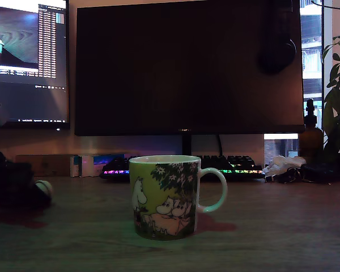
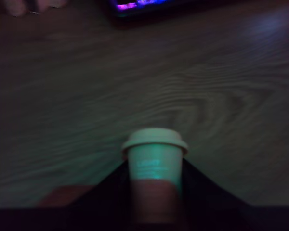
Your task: Pick up the coffee capsules on the table and drop them inside the coffee cup
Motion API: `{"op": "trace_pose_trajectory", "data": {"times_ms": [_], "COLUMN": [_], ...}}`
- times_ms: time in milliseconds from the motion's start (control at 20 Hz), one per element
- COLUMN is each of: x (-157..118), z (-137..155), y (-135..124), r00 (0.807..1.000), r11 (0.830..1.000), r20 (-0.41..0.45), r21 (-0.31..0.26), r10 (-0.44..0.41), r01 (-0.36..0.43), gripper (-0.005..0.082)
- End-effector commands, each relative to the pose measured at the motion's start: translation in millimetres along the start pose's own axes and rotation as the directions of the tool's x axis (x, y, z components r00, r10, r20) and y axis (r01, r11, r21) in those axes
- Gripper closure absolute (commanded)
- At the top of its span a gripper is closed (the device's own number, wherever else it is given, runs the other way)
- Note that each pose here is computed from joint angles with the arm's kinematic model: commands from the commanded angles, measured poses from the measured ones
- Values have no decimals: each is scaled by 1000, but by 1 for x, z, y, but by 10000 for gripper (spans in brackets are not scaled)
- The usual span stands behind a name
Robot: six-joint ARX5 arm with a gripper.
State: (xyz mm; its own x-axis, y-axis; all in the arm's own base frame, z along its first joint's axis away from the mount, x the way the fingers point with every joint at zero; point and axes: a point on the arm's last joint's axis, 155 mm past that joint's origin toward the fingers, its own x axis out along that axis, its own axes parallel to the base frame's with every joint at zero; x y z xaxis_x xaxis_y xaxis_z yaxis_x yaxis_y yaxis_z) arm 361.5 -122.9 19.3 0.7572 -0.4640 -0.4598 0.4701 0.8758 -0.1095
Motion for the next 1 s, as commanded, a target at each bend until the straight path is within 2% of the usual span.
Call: {"op": "trace_pose_trajectory", "data": {"times_ms": [0, 300, 400, 500, 600, 800, 950], "x": [-6, -26, -36, -46, -56, -68, -72], "z": [7, 42, 57, 72, 85, 88, 89], "y": [-7, -34, -41, -47, -53, -65, -80], "r00": [999, 983, 975, 966, 957, 954, 946], "r11": [999, 988, 984, 980, 977, 971, 958], "r20": [25, 101, 135, 170, 201, 187, 157], "r21": [-9, -10, 9, -13, 6, 10, 11], "r10": [-32, -152, -175, -193, -211, -235, -283], "r01": [32, 154, 175, 198, 214, 237, 285], "gripper": [630, 630, 630, 630, 630, 630, 630]}}
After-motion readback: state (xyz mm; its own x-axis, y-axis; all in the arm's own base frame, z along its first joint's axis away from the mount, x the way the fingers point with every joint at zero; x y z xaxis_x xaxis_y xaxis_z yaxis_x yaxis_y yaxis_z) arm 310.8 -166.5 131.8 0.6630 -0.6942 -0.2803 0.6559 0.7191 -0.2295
